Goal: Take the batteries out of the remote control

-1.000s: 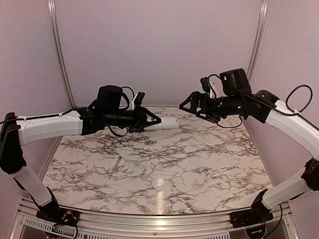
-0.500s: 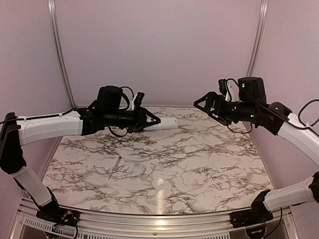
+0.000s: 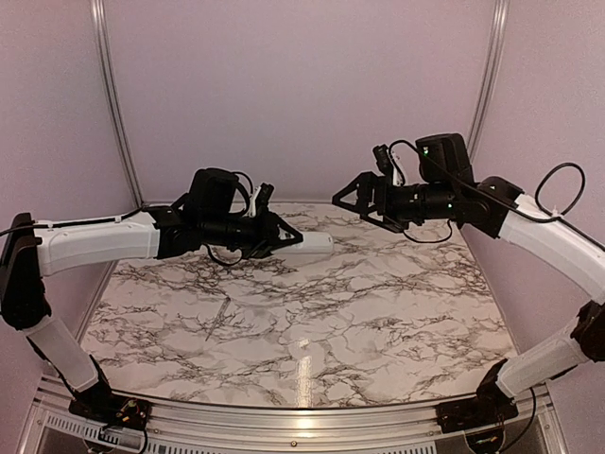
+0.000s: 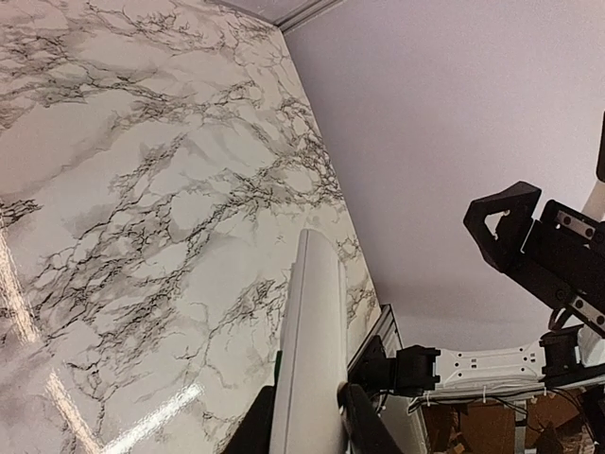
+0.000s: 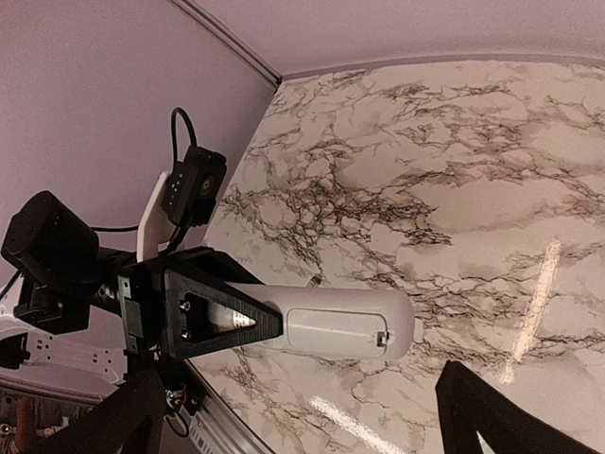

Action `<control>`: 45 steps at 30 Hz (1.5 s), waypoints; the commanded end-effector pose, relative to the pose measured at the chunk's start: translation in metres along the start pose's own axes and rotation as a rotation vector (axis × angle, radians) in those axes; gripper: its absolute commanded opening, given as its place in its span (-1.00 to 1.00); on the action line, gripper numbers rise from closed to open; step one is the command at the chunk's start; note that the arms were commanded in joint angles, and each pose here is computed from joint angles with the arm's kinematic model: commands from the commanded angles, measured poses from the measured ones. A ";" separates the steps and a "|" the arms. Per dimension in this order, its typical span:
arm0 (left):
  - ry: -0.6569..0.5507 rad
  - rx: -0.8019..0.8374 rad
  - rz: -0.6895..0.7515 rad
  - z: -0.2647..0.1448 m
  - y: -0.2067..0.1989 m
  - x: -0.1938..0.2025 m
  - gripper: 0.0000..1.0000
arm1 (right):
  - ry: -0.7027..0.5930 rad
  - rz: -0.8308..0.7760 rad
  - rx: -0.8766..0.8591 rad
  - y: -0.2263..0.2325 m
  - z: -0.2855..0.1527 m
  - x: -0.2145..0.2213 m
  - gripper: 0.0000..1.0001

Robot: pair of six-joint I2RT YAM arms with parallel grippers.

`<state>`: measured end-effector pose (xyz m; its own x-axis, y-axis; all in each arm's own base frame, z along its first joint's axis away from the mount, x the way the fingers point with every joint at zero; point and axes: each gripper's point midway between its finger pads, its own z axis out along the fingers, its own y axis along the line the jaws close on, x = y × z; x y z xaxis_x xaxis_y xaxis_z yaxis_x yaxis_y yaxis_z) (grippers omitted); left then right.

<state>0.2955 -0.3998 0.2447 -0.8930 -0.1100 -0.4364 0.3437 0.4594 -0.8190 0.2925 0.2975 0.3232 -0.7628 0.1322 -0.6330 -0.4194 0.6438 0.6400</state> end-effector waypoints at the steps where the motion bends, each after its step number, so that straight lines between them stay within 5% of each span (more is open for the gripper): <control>1: -0.003 -0.004 0.014 0.006 -0.004 -0.003 -1.00 | 0.043 -0.041 -0.060 0.022 0.010 0.010 0.96; 45: 0.011 0.132 -0.018 0.012 -0.043 -0.011 -1.00 | 0.109 -0.027 -0.021 0.007 0.043 0.024 0.69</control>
<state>0.2934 -0.4190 0.2608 -0.9183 -0.1102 -0.3802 0.3110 0.3933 -0.8652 0.2895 0.3329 0.2817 -0.8183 0.0278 -0.5741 -0.4271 0.6391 0.6396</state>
